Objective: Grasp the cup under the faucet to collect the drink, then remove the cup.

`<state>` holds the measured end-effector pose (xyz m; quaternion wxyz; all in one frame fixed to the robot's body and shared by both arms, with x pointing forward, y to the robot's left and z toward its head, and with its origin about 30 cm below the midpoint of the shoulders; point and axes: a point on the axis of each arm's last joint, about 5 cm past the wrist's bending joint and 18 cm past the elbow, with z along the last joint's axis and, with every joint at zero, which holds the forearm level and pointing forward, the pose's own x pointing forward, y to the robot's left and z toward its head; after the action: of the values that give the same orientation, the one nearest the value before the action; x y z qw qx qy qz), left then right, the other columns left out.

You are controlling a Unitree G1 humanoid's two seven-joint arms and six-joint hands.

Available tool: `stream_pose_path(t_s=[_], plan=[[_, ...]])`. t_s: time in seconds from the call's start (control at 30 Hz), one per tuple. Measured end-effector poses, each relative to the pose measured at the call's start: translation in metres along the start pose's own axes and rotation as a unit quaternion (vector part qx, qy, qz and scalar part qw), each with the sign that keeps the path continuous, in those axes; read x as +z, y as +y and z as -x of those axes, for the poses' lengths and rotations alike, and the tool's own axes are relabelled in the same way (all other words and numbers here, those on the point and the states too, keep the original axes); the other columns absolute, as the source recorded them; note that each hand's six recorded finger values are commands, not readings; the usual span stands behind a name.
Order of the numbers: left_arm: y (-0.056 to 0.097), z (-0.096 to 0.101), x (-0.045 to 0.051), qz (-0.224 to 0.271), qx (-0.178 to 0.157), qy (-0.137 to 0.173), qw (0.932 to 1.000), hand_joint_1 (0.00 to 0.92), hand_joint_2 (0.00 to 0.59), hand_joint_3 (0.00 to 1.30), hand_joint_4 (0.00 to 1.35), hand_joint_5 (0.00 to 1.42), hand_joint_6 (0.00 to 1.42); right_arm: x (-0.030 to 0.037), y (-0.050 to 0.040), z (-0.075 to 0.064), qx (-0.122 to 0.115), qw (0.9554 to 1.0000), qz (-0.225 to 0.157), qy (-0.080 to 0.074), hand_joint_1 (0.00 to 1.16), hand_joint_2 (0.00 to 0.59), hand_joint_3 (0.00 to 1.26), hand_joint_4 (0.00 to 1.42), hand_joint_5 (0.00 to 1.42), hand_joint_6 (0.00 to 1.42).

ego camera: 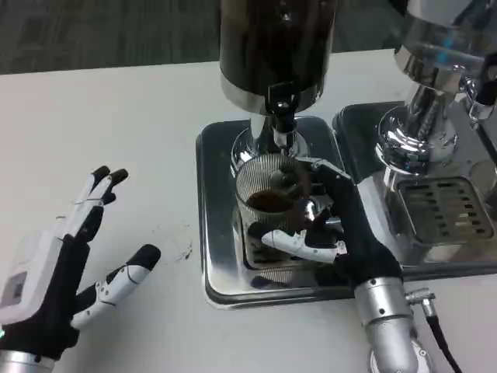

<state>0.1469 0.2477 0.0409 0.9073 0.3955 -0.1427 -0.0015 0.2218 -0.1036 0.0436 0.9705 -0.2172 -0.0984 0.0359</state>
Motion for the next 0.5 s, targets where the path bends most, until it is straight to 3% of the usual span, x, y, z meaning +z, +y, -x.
stream_pose_path(t_s=[0.5], plan=[[-0.002, 0.0, -0.0002, 0.003, -0.007, 0.001, 1.0, 0.0, 0.168, 0.13, 0.0, 0.19, 0.12, 0.0013, -0.0107, 0.01, -0.03, 0.9995, 0.003, -0.01, 1.05, 0.124, 0.58, 0.63, 0.79, 1.18]])
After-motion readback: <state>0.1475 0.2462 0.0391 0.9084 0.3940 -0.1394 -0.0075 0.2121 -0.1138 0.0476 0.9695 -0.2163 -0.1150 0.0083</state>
